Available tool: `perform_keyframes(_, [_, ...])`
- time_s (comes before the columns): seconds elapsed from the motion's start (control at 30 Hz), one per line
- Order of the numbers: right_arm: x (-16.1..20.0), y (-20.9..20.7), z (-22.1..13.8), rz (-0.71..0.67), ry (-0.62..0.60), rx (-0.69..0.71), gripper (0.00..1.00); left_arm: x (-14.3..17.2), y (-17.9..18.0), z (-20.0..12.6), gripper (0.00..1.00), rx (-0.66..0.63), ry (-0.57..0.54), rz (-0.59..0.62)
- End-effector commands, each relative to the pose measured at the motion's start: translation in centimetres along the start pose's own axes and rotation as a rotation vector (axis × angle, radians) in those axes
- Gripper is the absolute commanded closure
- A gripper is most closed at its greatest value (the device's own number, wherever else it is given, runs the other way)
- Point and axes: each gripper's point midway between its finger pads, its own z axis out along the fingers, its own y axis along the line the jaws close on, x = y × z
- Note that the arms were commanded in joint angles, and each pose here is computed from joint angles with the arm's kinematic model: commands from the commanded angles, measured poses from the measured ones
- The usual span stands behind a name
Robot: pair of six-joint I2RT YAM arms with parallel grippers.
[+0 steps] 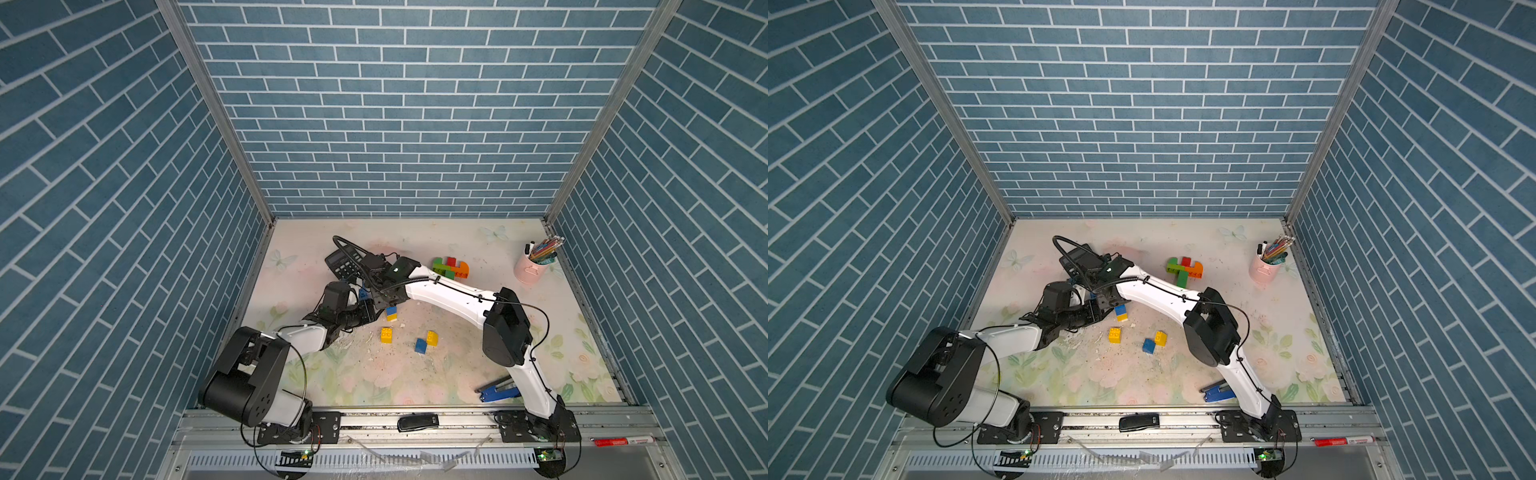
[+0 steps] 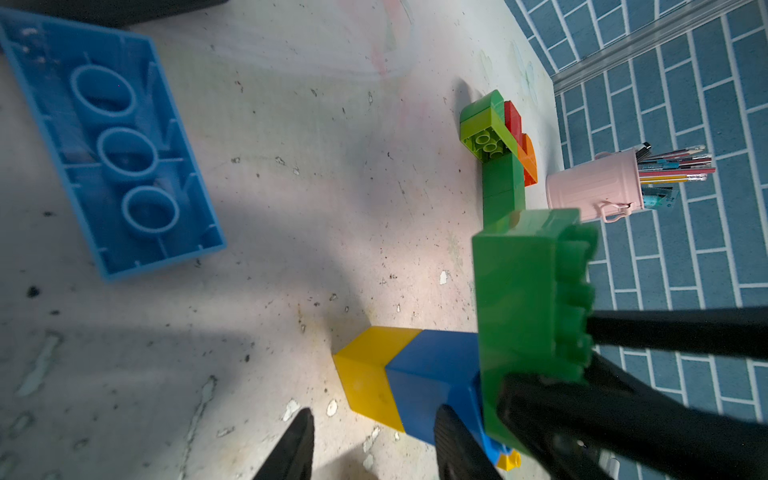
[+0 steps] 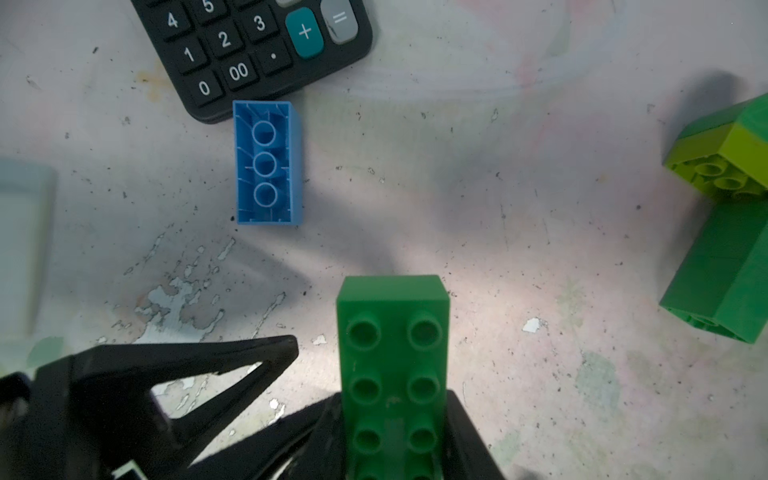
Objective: Assemble a fork with lego
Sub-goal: Assemble the lego brick with the lego brick.
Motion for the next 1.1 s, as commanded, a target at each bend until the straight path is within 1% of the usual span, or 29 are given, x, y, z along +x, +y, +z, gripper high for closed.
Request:
perform_keyframes(0.0, [8.6,-4.3,5.6,-0.067,0.279,0.235,1.0,-0.6,-0.7,0.3,0.51,0.018,-0.005,0.016])
perform_keyframes(0.1, [8.7,-3.4,6.4,-0.042,0.27,0.191,1.0,-0.5,-0.7,0.3,0.51,0.018,-0.001,0.016])
perform_keyframes(0.27, [9.2,-1.5,6.0,-0.011,0.341,0.099,1.0,-0.4,-0.8,0.3,0.51,0.017,0.0,0.019])
perform_keyframes(0.43, [10.3,-1.6,5.3,-0.018,0.423,0.107,1.0,-0.4,-0.9,0.4,0.52,0.021,0.003,0.02])
perform_keyframes(0.67, [10.0,-1.7,4.8,0.004,0.459,0.11,1.0,-0.2,-1.2,0.6,0.51,0.026,0.009,0.028])
perform_keyframes(0.83, [9.3,-1.9,5.0,0.013,0.436,0.124,1.0,0.1,-1.5,0.7,0.52,0.029,0.017,0.034])
perform_keyframes(0.97, [8.1,-2.1,5.6,-0.004,0.357,0.14,1.0,0.5,-1.6,0.8,0.52,0.034,0.023,0.035])
perform_keyframes(1.07, [7.3,-2.2,5.6,0.003,0.292,0.123,1.0,0.7,-1.8,0.9,0.52,0.038,0.024,0.036])
